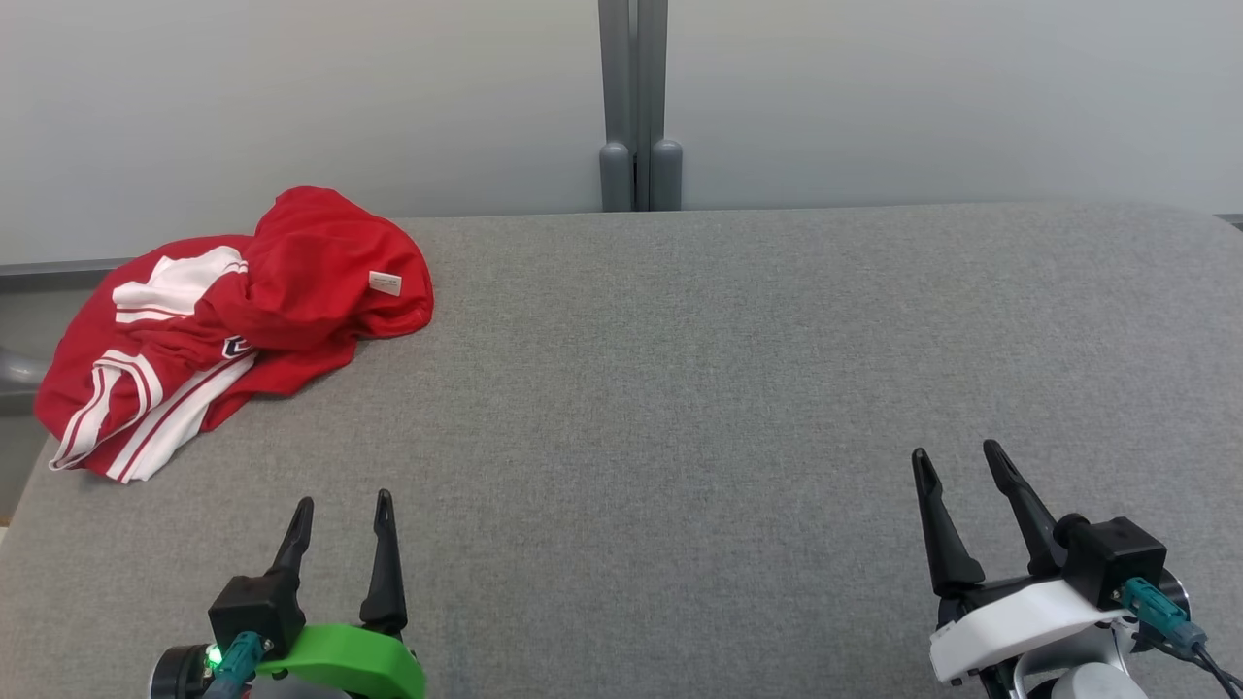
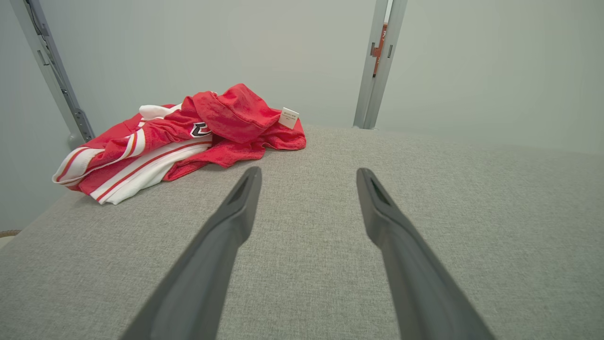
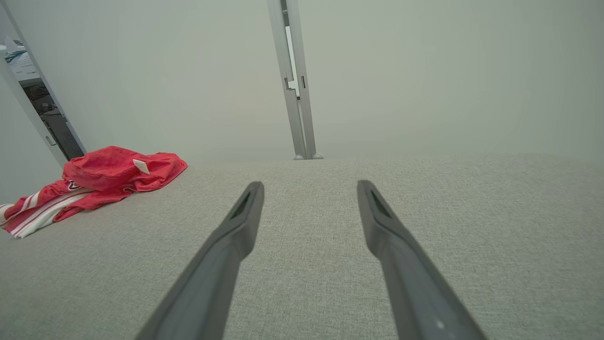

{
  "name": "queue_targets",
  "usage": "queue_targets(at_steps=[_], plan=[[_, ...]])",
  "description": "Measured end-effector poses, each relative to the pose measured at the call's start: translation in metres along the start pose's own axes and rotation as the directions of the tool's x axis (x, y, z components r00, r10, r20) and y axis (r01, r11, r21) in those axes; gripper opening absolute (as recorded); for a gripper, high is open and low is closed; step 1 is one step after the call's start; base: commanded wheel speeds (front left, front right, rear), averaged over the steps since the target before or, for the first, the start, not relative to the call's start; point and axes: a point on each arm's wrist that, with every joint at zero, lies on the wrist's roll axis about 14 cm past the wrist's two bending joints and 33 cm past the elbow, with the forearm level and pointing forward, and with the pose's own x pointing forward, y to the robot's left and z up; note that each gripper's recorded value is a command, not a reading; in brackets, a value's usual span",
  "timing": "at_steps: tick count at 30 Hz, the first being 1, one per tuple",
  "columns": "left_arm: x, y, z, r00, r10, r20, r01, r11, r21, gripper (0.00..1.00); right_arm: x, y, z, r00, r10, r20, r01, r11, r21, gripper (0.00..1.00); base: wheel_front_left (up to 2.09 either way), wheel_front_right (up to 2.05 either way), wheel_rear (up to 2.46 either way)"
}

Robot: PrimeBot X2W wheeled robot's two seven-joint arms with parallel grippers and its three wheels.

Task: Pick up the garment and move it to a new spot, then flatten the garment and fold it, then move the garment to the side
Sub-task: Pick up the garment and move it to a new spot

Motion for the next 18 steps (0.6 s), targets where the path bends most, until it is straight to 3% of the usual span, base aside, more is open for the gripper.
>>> queue_targets(at_steps=[10,18], plan=[[-0.003,0.005,0.000,1.000,0.011,-0.001,-0.011,1.000,0.003,1.00,0.001,0.003,-0.001,1.000,0.008,-0.004,-0.008,1.000,0.001,1.00,0.00,0.00,0.00],[-0.012,0.029,0.002,0.997,0.078,0.005,-0.078,0.997,0.013,1.00,0.008,0.016,-0.008,0.999,0.049,-0.020,-0.049,0.999,0.012,1.00,0.00,0.00,0.00]])
